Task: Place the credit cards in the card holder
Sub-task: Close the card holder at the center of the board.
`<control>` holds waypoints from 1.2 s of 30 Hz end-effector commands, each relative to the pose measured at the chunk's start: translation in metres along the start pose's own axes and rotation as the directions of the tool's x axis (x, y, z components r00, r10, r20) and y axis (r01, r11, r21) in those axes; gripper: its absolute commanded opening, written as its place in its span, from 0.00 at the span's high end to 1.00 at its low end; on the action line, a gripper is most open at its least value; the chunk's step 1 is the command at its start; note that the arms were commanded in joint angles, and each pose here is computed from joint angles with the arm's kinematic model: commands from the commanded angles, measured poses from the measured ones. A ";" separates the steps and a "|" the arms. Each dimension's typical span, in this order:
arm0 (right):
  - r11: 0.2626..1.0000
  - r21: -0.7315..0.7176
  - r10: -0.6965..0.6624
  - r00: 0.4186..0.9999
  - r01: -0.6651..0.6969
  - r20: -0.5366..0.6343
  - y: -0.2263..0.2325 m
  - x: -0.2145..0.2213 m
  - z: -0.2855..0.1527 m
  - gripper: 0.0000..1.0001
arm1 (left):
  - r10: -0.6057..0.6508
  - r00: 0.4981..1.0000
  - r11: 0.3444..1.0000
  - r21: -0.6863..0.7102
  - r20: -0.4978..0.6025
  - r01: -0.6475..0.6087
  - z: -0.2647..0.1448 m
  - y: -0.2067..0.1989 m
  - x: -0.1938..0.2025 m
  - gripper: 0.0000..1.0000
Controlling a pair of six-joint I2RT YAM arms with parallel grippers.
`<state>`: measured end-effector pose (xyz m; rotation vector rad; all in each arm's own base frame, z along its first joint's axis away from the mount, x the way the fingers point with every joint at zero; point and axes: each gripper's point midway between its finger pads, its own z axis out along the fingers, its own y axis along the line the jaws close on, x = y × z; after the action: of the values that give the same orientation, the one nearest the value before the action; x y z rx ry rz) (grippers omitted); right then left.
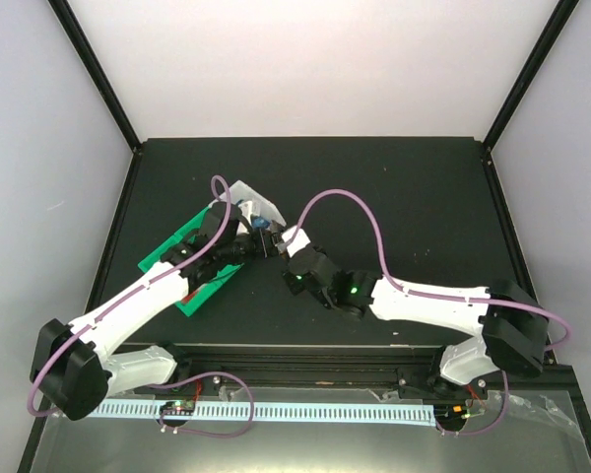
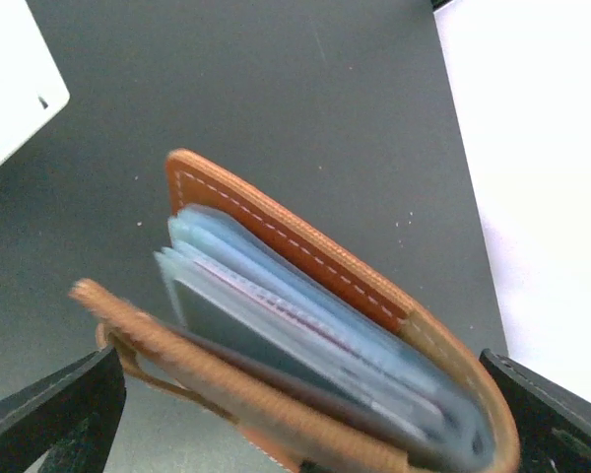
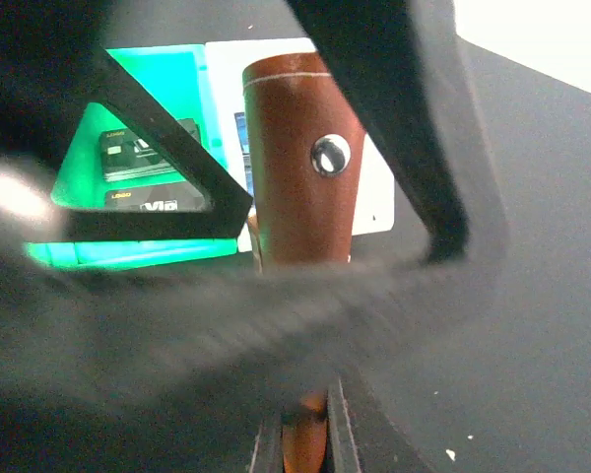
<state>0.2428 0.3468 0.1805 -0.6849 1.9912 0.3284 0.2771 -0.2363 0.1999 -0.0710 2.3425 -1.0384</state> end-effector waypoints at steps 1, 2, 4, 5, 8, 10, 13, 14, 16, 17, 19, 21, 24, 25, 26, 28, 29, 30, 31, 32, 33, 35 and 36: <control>0.987 0.122 -0.106 0.993 0.100 0.049 0.004 -0.023 0.002 0.98 | -0.048 0.999 0.999 0.008 -0.009 0.049 -0.003 0.001 0.003 0.06; 0.984 0.138 -0.124 0.991 0.117 0.049 0.007 -0.024 0.003 0.98 | -0.058 0.998 0.998 0.005 -0.011 0.059 -0.002 0.002 0.003 0.11; 0.979 0.150 -0.148 0.988 0.139 0.048 0.013 -0.024 0.005 0.98 | -0.083 0.997 0.997 -0.002 -0.007 0.083 -0.002 0.004 0.002 0.25; 0.979 0.148 -0.152 0.987 0.143 0.051 0.015 -0.024 0.005 0.98 | -0.095 0.995 0.995 -0.011 -0.001 0.095 -0.003 0.006 0.000 0.31; 0.982 0.132 -0.142 0.988 0.133 0.066 0.020 -0.023 0.002 0.98 | -0.120 0.992 0.992 -0.029 0.027 0.121 -0.007 0.011 -0.005 0.54; 0.985 0.121 -0.131 0.989 0.122 0.071 0.021 -0.021 -0.001 0.97 | -0.123 0.992 0.992 -0.033 0.042 0.124 -0.010 0.013 -0.007 0.65; 0.989 0.102 -0.111 0.991 0.103 0.079 0.021 -0.021 -0.005 0.93 | -0.122 0.992 0.992 -0.041 0.036 0.123 -0.007 0.015 -0.006 0.86; 0.991 0.095 -0.104 0.991 0.096 0.080 0.021 -0.021 -0.006 0.89 | -0.121 0.992 0.992 -0.045 0.034 0.122 -0.006 0.016 -0.006 0.92; 0.994 0.081 -0.086 0.993 0.079 0.078 0.021 -0.020 -0.009 0.77 | -0.111 0.993 0.993 -0.046 0.029 0.112 -0.005 0.017 -0.007 0.98; 0.995 0.070 -0.077 0.994 0.072 0.080 0.021 -0.020 -0.012 0.69 | -0.102 0.994 0.994 -0.047 0.029 0.103 -0.004 0.017 -0.008 0.98; 0.998 0.039 -0.054 0.995 0.051 0.078 0.019 -0.019 -0.020 0.55 | -0.074 0.997 0.996 -0.045 0.029 0.076 -0.004 0.016 -0.011 0.98; 0.999 -0.020 -0.023 0.997 0.025 0.073 0.019 -0.020 -0.032 0.43 | -0.019 0.999 0.999 -0.035 0.031 0.020 -0.006 0.012 -0.015 0.98; 0.986 -0.148 0.085 0.993 -0.073 0.078 0.012 -0.030 -0.055 0.34 | 0.131 0.991 0.991 -0.003 0.032 -0.130 -0.008 0.001 -0.020 0.98; 0.976 -0.184 0.128 0.989 -0.112 0.077 0.006 -0.033 -0.060 0.33 | 0.182 0.983 0.983 0.016 0.030 -0.183 -0.009 -0.004 -0.021 0.98; 0.965 -0.214 0.172 0.982 -0.152 0.078 -0.001 -0.037 -0.064 0.31 | 0.237 0.971 0.970 0.050 0.029 -0.239 -0.012 -0.011 -0.021 0.98; 0.936 -0.258 0.266 0.962 -0.241 0.067 -0.020 -0.043 -0.069 0.29 | 0.357 0.934 0.922 0.153 0.027 -0.357 -0.018 -0.033 -0.015 0.98; 0.915 -0.278 0.319 0.946 -0.291 0.057 -0.030 -0.045 -0.071 0.28 | 0.391 0.920 0.894 0.223 0.032 -0.388 -0.023 -0.047 -0.012 0.99; 0.893 -0.293 0.370 0.928 -0.341 0.047 -0.040 -0.047 -0.072 0.26 | 0.435 0.899 0.856 0.290 0.046 -0.428 -0.029 -0.060 -0.008 0.98; 0.871 -0.304 0.418 0.908 -0.386 0.043 -0.050 -0.049 -0.073 0.24 | 0.463 0.884 0.819 0.352 0.063 -0.453 -0.037 -0.072 -0.005 0.99; 0.841 -0.343 0.455 0.890 -0.420 0.025 -0.053 -0.050 -0.076 0.23 | 0.488 0.869 0.776 0.414 0.084 -0.476 -0.046 -0.085 -0.001 0.98; 0.819 -0.361 0.485 0.874 -0.446 0.021 -0.059 -0.053 -0.078 0.22 | 0.504 0.858 0.739 0.463 0.101 -0.489 -0.054 -0.094 0.004 0.98; 0.782 -0.425 0.510 0.860 -0.455 0.017 -0.060 -0.060 -0.087 0.17 | 0.518 0.845 0.684 0.530 0.132 -0.501 -0.066 -0.108 0.009 0.98; 0.769 -0.463 0.506 0.862 -0.442 0.018 -0.055 -0.064 -0.094 0.15 | 0.526 0.839 0.651 0.569 0.139 -0.502 -0.073 -0.114 0.013 0.99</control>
<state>0.2610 0.2616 0.2699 -0.3244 1.9556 0.8392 0.2465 -0.2558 0.2395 0.5133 2.1378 -1.1989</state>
